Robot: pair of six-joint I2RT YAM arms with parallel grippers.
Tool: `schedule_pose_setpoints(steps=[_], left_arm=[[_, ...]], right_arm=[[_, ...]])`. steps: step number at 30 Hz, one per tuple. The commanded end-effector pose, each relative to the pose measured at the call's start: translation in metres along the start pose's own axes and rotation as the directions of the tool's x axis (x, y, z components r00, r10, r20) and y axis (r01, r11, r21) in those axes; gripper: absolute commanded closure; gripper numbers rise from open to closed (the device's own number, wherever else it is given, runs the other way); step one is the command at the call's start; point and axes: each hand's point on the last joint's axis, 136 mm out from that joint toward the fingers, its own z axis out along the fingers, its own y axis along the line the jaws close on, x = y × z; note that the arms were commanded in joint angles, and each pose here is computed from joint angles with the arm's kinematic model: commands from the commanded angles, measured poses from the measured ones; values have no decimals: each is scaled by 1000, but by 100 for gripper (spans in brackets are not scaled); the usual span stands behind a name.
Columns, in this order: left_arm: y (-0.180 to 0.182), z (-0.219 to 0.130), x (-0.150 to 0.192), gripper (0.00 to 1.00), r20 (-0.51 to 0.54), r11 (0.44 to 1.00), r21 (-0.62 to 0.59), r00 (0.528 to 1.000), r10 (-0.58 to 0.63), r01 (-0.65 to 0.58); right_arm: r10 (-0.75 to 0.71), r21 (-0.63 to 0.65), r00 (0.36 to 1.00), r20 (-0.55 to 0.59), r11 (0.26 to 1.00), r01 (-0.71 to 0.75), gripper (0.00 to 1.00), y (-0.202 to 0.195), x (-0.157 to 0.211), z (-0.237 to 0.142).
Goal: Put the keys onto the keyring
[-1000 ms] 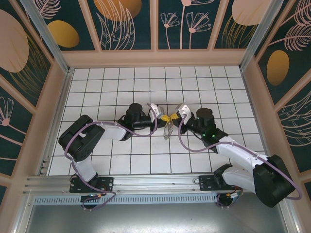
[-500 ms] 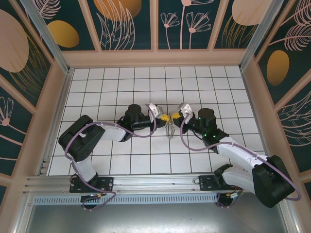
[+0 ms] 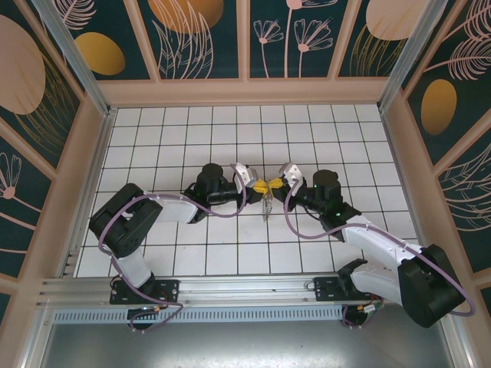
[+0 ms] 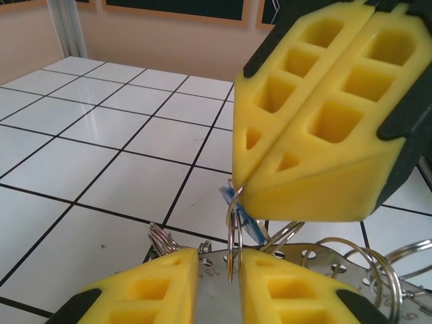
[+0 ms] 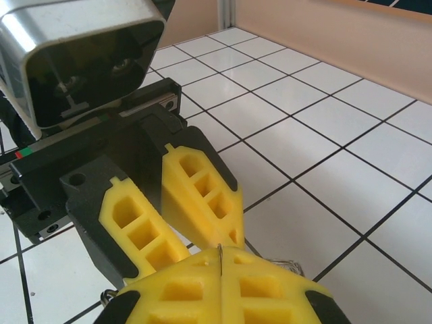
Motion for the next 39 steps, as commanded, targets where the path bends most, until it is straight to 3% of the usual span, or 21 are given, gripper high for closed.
schedule_pose_setpoints(steps=[1, 6, 13, 21, 39], left_arm=[[-4, 0, -22, 76, 38, 999, 15, 998, 50, -51], [-4, 1, -22, 79, 27, 998, 22, 998, 56, -57], [-3, 2, -21, 100, 19, 998, 13, 998, 63, -64], [1, 2, -23, 100, 25, 996, -3, 996, 88, -88], [-2, -2, -36, 100, 43, 991, -10, 990, 132, -131]], right_arm=[[-46, -34, 998, 41, 998, 47, 100, 4, -21, 2], [-51, -53, 998, 36, 997, 53, 100, 7, -21, 3], [-49, -74, 999, 2, 996, 49, 100, 10, -15, 5], [-18, -52, 995, -100, 999, 13, 96, 3, 5, 11], [-16, -32, 991, -130, 999, 12, 89, -3, 8, 15]])
